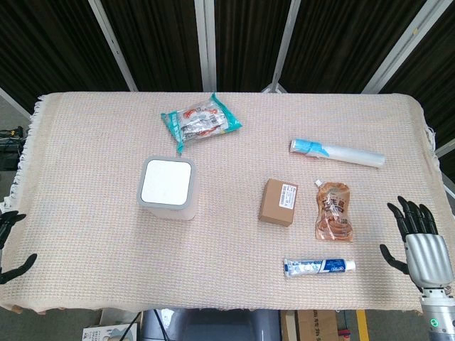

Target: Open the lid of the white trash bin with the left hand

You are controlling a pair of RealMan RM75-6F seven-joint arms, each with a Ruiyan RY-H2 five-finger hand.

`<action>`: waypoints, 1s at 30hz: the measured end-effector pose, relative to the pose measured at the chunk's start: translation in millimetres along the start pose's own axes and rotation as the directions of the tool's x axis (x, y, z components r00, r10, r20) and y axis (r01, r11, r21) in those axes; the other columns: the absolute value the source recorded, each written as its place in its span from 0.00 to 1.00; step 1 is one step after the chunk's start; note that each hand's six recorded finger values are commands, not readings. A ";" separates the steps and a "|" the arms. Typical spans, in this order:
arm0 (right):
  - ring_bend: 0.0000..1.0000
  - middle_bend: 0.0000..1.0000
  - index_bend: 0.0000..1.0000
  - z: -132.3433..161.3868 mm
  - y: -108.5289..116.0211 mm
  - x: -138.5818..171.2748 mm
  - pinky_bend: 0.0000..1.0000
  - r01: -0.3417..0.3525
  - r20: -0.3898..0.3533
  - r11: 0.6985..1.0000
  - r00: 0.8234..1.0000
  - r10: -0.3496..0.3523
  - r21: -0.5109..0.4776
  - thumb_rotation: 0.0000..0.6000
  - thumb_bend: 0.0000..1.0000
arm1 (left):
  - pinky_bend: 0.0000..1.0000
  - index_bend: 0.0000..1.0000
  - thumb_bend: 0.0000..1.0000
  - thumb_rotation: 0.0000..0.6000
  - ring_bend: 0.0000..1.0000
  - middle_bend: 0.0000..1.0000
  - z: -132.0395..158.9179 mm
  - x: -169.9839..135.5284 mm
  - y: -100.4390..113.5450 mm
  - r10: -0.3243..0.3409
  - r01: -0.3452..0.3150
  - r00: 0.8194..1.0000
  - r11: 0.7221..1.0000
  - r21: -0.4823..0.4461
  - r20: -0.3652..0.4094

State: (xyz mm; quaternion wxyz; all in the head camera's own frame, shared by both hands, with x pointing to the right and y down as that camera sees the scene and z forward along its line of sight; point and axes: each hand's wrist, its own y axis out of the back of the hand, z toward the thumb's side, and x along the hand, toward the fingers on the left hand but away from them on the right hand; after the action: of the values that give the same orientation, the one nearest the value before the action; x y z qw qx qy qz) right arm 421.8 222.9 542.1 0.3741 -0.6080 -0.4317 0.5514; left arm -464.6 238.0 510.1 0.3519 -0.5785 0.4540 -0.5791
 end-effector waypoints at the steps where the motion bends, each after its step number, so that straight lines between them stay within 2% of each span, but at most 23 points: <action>1: 0.03 0.01 0.12 -0.4 0.4 -0.2 0.02 0.001 0.001 1.000 1.000 -0.001 0.000 1.00 0.30 | 0.04 0.22 0.31 1.00 0.03 0.18 1.2 1.0 -0.4 -0.001 0.001 1.000 1.000 0.000 0.007; 4: 0.03 0.01 0.12 -1.2 0.0 -0.3 0.02 -0.001 0.004 1.000 1.000 0.001 0.001 1.00 0.30 | 0.06 0.22 0.31 1.00 0.09 0.20 6.0 6.7 -2.9 -0.013 0.013 0.999 1.000 -0.005 0.033; 7: 0.03 0.01 0.12 -1.7 -1.4 -0.3 0.02 -0.009 0.007 1.000 1.000 0.009 0.004 1.00 0.30 | 0.21 0.21 0.32 1.00 0.22 0.29 14.7 19.7 -3.8 -0.031 0.031 0.997 1.000 0.002 0.072; 10: 0.03 0.01 0.12 -0.4 -2.3 -0.4 0.02 -0.010 0.005 1.000 1.000 0.010 0.005 1.00 0.30 | 0.56 0.21 0.37 1.00 0.55 0.56 32.9 40.7 1.0 -0.025 0.023 0.990 1.000 0.018 0.136; 12: 0.03 0.01 0.12 0.6 -3.2 -0.3 0.02 -0.011 0.003 1.000 1.000 0.011 0.008 1.00 0.30 | 0.69 0.23 0.43 1.00 0.70 0.70 51.6 56.0 7.5 0.001 -0.005 0.980 1.000 0.019 0.197; 13: 0.03 0.01 0.12 1.4 -4.2 -0.2 0.02 -0.014 0.001 1.000 1.000 0.014 0.011 1.00 0.30 | 0.72 0.24 0.47 1.00 0.75 0.75 60.4 61.2 10.1 0.014 -0.019 0.974 1.000 0.017 0.226; 16: 0.03 0.01 0.12 2.8 -6.9 -0.1 0.02 -0.022 -0.002 1.000 1.000 0.022 0.019 1.00 0.30 | 0.75 0.27 0.58 1.00 0.81 0.82 91.3 74.1 14.6 0.047 -0.048 0.948 0.999 -0.002 0.316; 18: 0.03 0.01 0.12 3.0 -8.3 -0.2 0.02 -0.027 -0.002 0.999 1.000 0.027 0.023 1.00 0.30 | 0.77 0.30 0.68 1.00 0.85 0.88 105.0 79.0 14.2 0.047 -0.052 0.938 0.999 0.003 0.344; 21: 0.03 0.01 0.12 2.5 -9.1 -0.2 0.02 -0.030 -0.001 0.999 1.000 0.030 0.027 1.00 0.30 | 0.79 0.32 0.75 1.00 0.88 0.91 122.5 86.4 14.1 0.049 -0.062 0.930 0.998 0.024 0.364; 25: 0.03 0.01 0.12 2.0 -7.7 -0.3 0.02 -0.024 0.002 0.999 1.000 0.024 0.026 1.00 0.30 | 0.80 0.34 0.77 1.00 0.88 0.91 145.7 96.2 12.2 0.039 -0.065 0.926 0.996 0.058 0.376; 30: 0.03 0.01 0.12 1.5 -7.8 -0.3 0.02 -0.025 0.006 0.999 1.000 0.024 0.028 1.00 0.30 | 0.80 0.34 0.77 1.00 0.88 0.91 172.5 105.1 4.3 -0.031 -0.007 0.924 0.995 0.095 0.382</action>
State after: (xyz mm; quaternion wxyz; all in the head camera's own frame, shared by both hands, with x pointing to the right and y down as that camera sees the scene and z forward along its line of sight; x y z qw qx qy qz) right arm 419.5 225.3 549.3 0.3743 -0.6063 -0.4176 0.5638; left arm -303.2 118.1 528.9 0.4574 -0.6659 0.3449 -0.4780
